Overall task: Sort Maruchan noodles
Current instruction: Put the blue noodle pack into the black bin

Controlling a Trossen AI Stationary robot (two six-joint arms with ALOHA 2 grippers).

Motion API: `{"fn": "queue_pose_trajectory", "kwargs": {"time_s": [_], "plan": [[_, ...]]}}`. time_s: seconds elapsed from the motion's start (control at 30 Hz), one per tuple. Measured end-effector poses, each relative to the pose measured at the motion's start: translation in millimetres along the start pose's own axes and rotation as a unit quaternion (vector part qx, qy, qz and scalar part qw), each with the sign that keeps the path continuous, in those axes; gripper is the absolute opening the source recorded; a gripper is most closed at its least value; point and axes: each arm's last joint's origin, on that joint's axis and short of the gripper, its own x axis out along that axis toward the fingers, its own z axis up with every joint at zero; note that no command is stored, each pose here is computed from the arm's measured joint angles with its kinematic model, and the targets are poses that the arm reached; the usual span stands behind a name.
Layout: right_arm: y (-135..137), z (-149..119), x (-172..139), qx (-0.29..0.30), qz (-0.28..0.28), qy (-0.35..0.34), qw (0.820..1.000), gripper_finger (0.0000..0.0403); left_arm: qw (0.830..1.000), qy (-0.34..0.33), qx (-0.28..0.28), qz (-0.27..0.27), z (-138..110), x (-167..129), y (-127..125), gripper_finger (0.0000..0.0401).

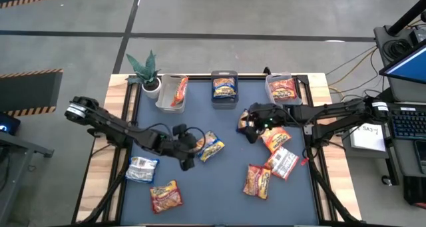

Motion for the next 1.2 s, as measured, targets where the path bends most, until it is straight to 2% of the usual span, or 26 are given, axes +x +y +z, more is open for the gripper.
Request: {"fn": "queue_pose_trajectory", "kwargs": {"time_s": [0.23, 0.47, 0.67, 0.97, 1.1, 1.2], "plan": [[13.8, -0.6, 9.1, 0.002, 0.043, -0.021, 0.999, 0.0327, 1.0, -0.024, -0.007, -0.019, -7.6, 0.7, -5.5, 0.0166], [18.1, -4.6, 38.0, 0.021, 0.098, -0.001, 0.995, 0.0327, 1.0, -0.023, -0.004, -0.021, -10.6, 0.8, -6.3, 0.0136], [23.1, -1.9, 61.5, 0.025, 0.098, 0.029, 0.994, 0.0327, 0.999, -0.036, -0.012, -0.026, -15.1, 3.1, -5.5, 0.0093], [23.3, -3.5, 93.6, 0.028, 0.042, 0.11, 0.993, 0.0327, 0.998, -0.049, -0.036, -0.033, -34.3, 9.9, -0.9, 0.0035], [22.4, -2.8, 105.4, 0.03, 0.034, 0.117, 0.992, 0.0327, 0.993, -0.086, -0.056, -0.05, -40.2, 16.3, -2.0, 0.002], [19.5, -1.4, 112.1, 0.032, 0.029, 0.118, 0.992, 0.0327, 0.993, -0.079, -0.058, -0.061, -47.9, 21.7, -2.5, 0.0008]]}}
